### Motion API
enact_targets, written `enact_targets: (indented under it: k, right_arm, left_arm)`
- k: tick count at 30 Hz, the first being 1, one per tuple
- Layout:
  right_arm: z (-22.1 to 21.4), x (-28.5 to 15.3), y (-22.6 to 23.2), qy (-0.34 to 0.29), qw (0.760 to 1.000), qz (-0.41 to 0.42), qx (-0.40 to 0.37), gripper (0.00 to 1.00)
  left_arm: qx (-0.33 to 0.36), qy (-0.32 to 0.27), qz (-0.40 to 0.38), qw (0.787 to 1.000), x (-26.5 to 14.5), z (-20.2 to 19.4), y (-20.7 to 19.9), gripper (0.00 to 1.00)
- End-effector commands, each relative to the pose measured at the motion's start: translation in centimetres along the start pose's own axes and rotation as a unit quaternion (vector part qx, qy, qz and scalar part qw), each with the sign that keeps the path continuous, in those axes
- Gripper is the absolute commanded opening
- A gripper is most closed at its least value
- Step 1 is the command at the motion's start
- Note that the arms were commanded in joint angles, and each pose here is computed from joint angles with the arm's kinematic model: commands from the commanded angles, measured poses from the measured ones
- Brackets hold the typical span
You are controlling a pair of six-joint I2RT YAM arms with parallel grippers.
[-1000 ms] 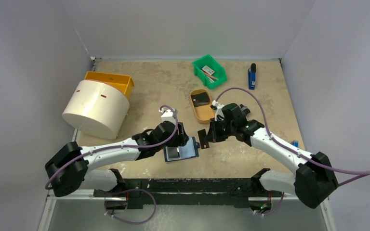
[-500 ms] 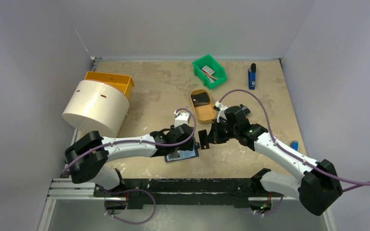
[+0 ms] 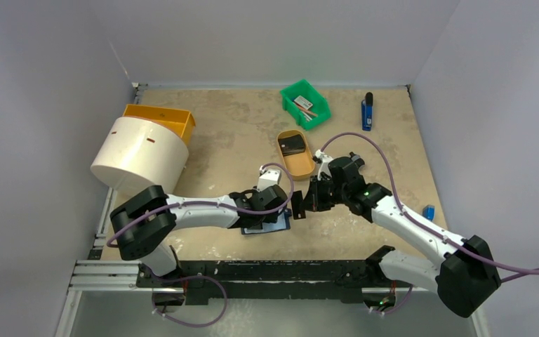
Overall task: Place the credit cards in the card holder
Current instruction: Turn over the card slot in the card holder.
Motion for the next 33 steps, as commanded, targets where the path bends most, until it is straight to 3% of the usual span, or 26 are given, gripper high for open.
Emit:
enact_targets:
  k: [1,13,15,18,21,33]
  right_arm:
    - [0.4,-0.3,0.4,-0.014,1.000,0.009,-0.003,0.00]
    - [0.2,0.0,1.3,0.006,0.998,0.055,-0.023,0.00]
    - [0.1,0.0,1.4,0.006,0.998,0.052,-0.023,0.00]
    - [0.3,-0.3,1.0,-0.012,0.999,0.025,-0.019,0.00]
    - [0.5,-0.7,0.6,-0.032,0.999,-0.001,-0.013,0.00]
    - [-0.3,-2.0,0.2,-0.063,0.998,-0.026,0.018,0.00]
  left_arm:
    - [0.006,-0.017,0.011,1.000,0.0,0.8,-0.4,0.34]
    - [0.006,-0.015,0.028,0.999,0.3,0.0,0.5,0.06]
    - [-0.007,-0.033,0.019,0.999,-0.5,0.6,0.6,0.12]
    - [-0.028,-0.067,-0.001,0.997,-2.3,2.2,0.4,0.34]
    - [-0.035,-0.079,-0.022,0.996,-3.5,3.2,-0.1,0.47]
    - [0.020,-0.034,-0.022,0.999,-1.9,1.3,-2.1,0.51]
Point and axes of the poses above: each gripper's point midway between its finger pads, its own x axis out along the fingers, its own y axis along the line the jaws close on, z = x × y, the point moved 8 cm from there along -x, back along the fingers, and after that the axes turned 5 degrees about -x, right-handed, at the moved point
